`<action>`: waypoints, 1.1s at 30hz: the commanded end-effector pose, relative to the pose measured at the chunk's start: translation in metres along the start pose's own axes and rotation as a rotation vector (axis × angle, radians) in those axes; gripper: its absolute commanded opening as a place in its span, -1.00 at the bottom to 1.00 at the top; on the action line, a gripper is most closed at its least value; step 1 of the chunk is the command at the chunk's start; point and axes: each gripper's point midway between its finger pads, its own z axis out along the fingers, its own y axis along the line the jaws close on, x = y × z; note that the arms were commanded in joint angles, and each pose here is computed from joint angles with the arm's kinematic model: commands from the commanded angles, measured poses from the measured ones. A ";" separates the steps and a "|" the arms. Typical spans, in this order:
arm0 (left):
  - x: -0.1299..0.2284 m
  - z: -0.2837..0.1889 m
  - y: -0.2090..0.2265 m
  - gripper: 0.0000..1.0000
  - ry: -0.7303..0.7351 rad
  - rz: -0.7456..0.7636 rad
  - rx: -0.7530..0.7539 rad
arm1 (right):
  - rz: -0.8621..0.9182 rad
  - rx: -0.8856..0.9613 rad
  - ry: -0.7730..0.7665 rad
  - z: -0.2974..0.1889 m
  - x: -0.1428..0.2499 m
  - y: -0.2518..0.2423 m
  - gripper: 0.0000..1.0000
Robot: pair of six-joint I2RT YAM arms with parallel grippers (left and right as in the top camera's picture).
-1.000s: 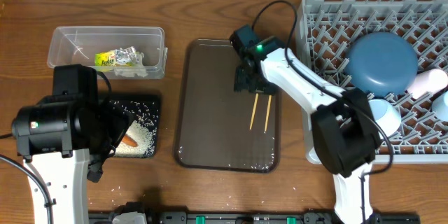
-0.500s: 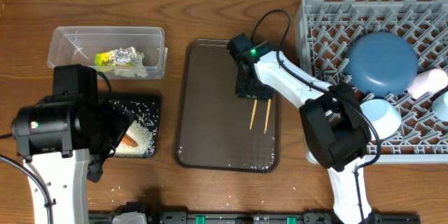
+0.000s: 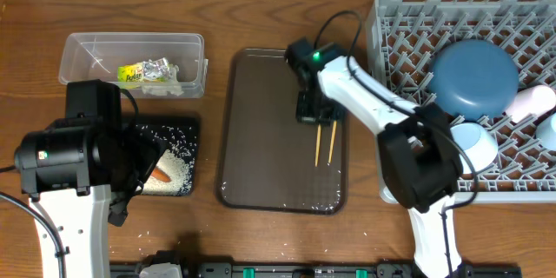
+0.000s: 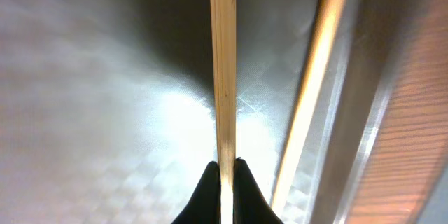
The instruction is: Sort waste into correct bins and load items into the dishwasher rack
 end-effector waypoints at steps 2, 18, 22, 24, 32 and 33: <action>0.000 0.001 0.005 0.96 -0.003 0.008 -0.023 | -0.118 -0.128 -0.235 -0.106 -0.044 -0.018 -0.98; 0.000 0.001 0.005 0.96 -0.003 0.008 -0.023 | -0.175 -0.061 -0.290 -0.118 -0.086 -0.146 -0.97; 0.000 0.001 0.005 0.96 -0.003 0.008 -0.023 | -0.153 -0.058 -0.291 -0.106 -0.091 -0.155 -0.97; 0.000 0.001 0.005 0.96 -0.003 0.008 -0.023 | -0.147 -0.057 -0.287 -0.102 -0.091 -0.157 -0.73; 0.000 0.001 0.005 0.96 -0.003 0.008 -0.023 | -0.104 -0.055 -0.256 -0.101 -0.084 -0.159 0.56; 0.000 0.001 0.005 0.96 -0.003 0.008 -0.023 | -0.103 -0.056 -0.254 -0.102 -0.083 -0.158 0.56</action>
